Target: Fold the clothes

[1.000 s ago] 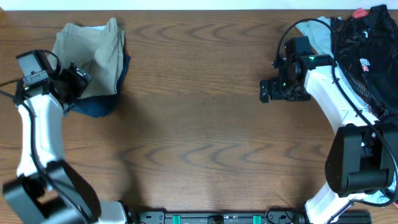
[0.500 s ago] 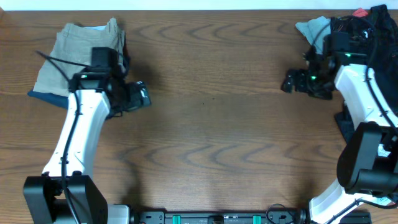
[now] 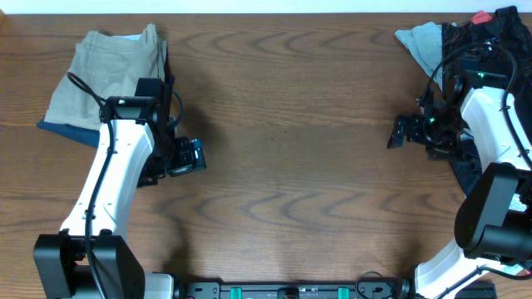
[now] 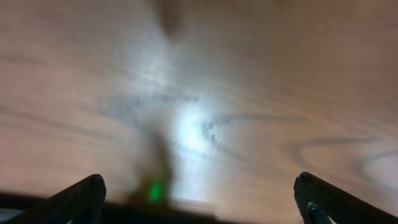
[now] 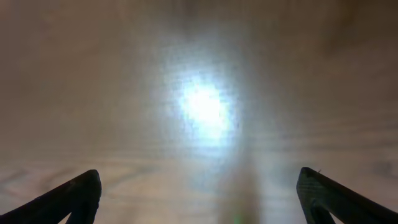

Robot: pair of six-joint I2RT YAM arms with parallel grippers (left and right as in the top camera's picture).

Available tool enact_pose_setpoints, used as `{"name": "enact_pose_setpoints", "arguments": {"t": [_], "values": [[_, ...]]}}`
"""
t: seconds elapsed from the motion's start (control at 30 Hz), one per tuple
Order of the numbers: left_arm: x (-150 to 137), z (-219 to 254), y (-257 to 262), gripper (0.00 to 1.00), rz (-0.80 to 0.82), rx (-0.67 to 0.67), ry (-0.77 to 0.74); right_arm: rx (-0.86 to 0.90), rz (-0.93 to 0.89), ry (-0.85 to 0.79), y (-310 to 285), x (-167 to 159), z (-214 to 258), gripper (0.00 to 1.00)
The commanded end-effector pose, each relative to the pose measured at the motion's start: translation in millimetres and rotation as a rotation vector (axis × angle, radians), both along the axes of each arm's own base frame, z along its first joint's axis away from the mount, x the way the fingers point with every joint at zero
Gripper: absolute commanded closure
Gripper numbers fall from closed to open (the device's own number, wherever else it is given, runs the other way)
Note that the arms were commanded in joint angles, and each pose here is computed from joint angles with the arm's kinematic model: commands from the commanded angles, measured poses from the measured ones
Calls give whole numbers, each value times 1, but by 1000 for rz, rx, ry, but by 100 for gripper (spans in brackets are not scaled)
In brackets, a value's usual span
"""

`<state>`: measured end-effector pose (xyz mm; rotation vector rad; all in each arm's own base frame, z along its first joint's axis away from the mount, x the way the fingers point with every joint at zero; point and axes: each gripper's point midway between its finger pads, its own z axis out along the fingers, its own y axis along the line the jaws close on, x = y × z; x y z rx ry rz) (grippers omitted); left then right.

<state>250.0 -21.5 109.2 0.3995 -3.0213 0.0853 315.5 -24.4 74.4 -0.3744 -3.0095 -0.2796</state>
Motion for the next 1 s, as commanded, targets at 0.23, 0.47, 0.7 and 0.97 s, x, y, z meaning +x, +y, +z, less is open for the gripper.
{"name": "enact_pose_setpoints", "arguments": {"t": [0.23, 0.47, 0.7, 0.97], "values": [[-15, -4, 1, 2, -49, 1, -4, -12, 7, -120, 11, -36, 20, 1], [-30, 11, -2, 2, -48, -24, -191, -42, 56, -369, 31, -75, 62, 1], [-43, 52, -8, 2, -65, -43, -497, -47, 45, -633, 45, -112, 106, 1], [-53, 83, -8, 2, -71, -50, -666, -3, 17, -826, 54, -139, 141, 1]]}}
